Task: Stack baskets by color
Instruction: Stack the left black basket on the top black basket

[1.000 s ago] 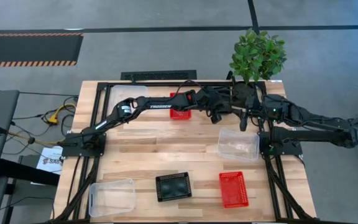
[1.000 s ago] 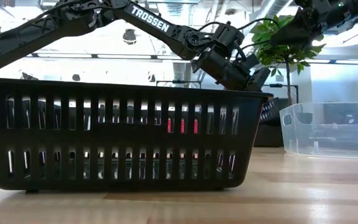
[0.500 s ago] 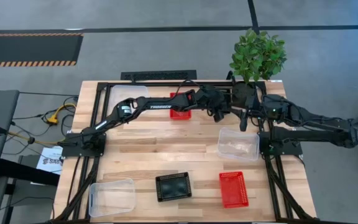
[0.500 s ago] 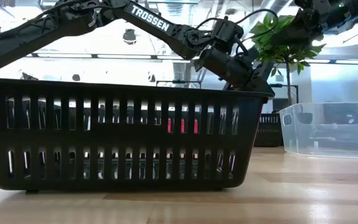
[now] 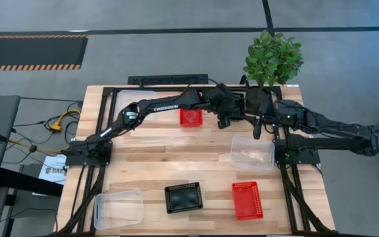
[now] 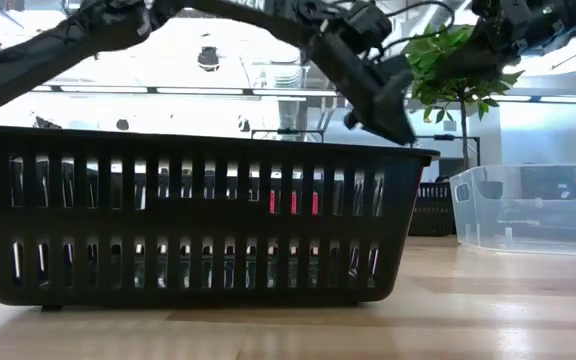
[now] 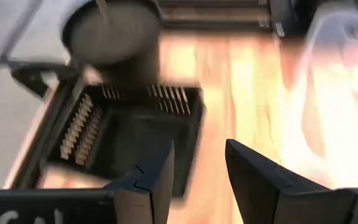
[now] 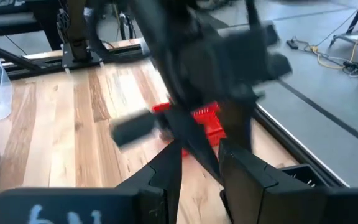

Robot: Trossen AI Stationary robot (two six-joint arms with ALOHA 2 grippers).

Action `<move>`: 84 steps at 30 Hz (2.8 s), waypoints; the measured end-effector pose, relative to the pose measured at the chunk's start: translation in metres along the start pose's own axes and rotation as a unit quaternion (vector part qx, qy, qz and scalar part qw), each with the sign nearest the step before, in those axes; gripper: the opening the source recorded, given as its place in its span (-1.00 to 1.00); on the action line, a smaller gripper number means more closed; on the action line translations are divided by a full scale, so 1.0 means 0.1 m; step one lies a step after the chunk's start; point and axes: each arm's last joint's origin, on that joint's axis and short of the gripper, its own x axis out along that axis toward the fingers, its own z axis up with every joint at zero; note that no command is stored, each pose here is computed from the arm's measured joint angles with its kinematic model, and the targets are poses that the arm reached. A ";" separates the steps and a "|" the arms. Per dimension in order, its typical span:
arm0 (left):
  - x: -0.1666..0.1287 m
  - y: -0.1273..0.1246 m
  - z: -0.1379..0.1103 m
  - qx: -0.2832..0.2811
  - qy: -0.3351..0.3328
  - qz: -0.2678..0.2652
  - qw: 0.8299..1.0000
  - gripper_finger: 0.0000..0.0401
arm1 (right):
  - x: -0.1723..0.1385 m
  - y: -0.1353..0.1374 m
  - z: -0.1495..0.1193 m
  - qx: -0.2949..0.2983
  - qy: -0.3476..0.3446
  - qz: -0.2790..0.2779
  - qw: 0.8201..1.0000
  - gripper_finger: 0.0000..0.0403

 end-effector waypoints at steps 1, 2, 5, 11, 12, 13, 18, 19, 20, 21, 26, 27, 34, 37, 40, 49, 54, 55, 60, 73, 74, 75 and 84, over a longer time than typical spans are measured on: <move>-0.07 -0.01 -0.01 0.003 0.014 -0.003 1.000 -0.34 | 0.02 0.00 -0.01 0.000 0.005 0.000 1.000 -0.37; -0.15 -0.02 0.01 0.008 0.017 -0.004 1.000 -0.34 | 0.04 0.00 -0.01 -0.001 0.010 -0.001 1.000 -0.37; -0.44 -0.03 0.05 0.018 0.040 -0.009 0.999 -0.36 | 0.12 0.02 -0.02 -0.001 0.025 -0.001 1.000 -0.37; -0.95 -0.05 0.18 0.035 0.036 -0.009 0.999 -0.54 | 0.38 0.06 -0.07 0.004 0.060 0.005 0.998 -0.37; -1.05 -0.05 0.18 0.035 0.041 -0.010 0.998 -0.59 | 0.42 0.07 -0.09 0.003 0.069 0.005 0.998 -0.37; -1.14 -0.05 0.20 0.035 0.039 -0.010 0.999 -0.64 | 0.47 0.08 -0.11 0.001 0.078 0.005 0.997 -0.37; -1.47 -0.07 0.14 0.032 0.033 -0.001 0.999 -0.93 | 0.64 0.10 -0.16 -0.004 0.098 0.005 0.995 -0.37; -1.52 -0.07 0.10 0.026 0.026 0.005 0.999 -0.96 | 0.68 0.10 -0.17 -0.005 0.100 0.004 0.995 -0.37; -1.57 -0.08 0.03 0.018 0.025 0.015 0.999 -0.97 | 0.71 0.11 -0.18 -0.005 0.103 0.004 0.995 -0.38; -1.63 -0.08 -0.04 0.010 0.020 0.028 0.999 -0.97 | 0.75 0.11 -0.19 -0.005 0.106 0.004 0.994 -0.39; -1.95 -0.13 -0.48 -0.047 -0.081 0.074 0.993 -0.99 | 0.98 0.14 -0.26 -0.019 0.152 0.007 0.988 -0.62; -2.02 -0.15 -0.57 -0.058 -0.110 0.074 0.989 -1.00 | 1.03 0.14 -0.24 -0.020 0.157 0.005 0.987 -0.70; -2.23 -0.24 -1.16 -0.094 -0.227 0.058 0.967 -1.00 | 1.45 0.04 -0.12 0.018 0.228 -0.030 0.973 -0.95; -2.26 -0.24 -1.30 -0.100 -0.231 0.063 0.966 -1.00 | 1.59 -0.05 -0.13 0.030 0.282 -0.054 0.957 -0.98; -2.26 -0.25 -1.36 -0.099 -0.225 0.062 0.967 -1.00 | 1.64 -0.11 -0.11 0.045 0.312 -0.068 0.947 -0.98; -2.22 -0.25 -1.38 -0.070 -0.210 0.067 0.973 -1.00 | 1.74 -0.23 -0.17 0.099 0.329 -0.056 0.938 -0.99; -2.21 -0.26 -1.40 -0.068 -0.201 0.059 0.976 -1.00 | 1.82 -0.29 -0.26 0.104 0.338 -0.068 0.933 -0.99; -2.21 -0.26 -1.40 -0.068 -0.198 0.058 0.976 -1.00 | 1.82 -0.29 -0.26 0.105 0.338 -0.068 0.933 -0.99; -2.20 -0.26 -1.41 -0.066 -0.192 0.058 0.977 -1.00 | 1.81 -0.27 -0.24 0.111 0.335 -0.068 0.933 -0.99; -2.14 -0.28 -1.50 -0.078 -0.183 0.052 0.979 -1.00 | 1.90 -0.26 -0.36 0.108 0.354 -0.096 0.924 -0.98; -2.13 -0.28 -1.51 -0.079 -0.181 0.052 0.979 -1.00 | 1.89 -0.26 -0.35 0.107 0.350 -0.095 0.926 -0.97; -2.13 -0.28 -1.51 -0.079 -0.182 0.052 0.979 -1.00 | 1.88 -0.24 -0.32 0.106 0.345 -0.093 0.928 -0.98; -2.14 -0.28 -1.48 -0.078 -0.196 0.057 0.976 -1.00 | 1.70 -0.26 -0.09 0.080 0.286 -0.160 0.941 -0.98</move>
